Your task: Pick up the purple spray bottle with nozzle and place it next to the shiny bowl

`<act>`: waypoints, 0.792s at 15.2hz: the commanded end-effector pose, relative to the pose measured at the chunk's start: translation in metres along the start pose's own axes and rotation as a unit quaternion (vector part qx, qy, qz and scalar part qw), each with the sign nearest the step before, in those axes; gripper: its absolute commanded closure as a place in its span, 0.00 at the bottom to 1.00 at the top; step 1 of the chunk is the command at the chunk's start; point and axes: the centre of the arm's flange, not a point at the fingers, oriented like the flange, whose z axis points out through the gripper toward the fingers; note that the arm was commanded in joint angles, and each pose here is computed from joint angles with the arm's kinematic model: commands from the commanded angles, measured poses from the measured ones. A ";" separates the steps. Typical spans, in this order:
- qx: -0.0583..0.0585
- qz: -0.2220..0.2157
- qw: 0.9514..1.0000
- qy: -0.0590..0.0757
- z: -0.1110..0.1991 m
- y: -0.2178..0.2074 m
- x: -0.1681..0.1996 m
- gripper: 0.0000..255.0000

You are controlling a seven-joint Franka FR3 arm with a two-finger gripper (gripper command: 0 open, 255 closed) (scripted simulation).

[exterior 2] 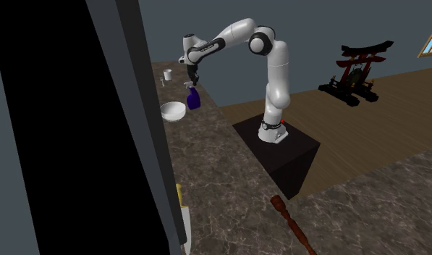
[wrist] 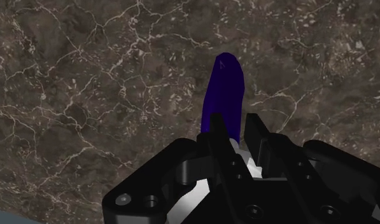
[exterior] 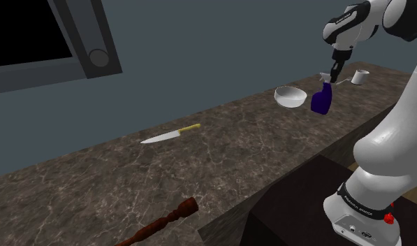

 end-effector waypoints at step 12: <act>0.000 0.000 1.000 0.000 0.003 -0.001 0.000 0.00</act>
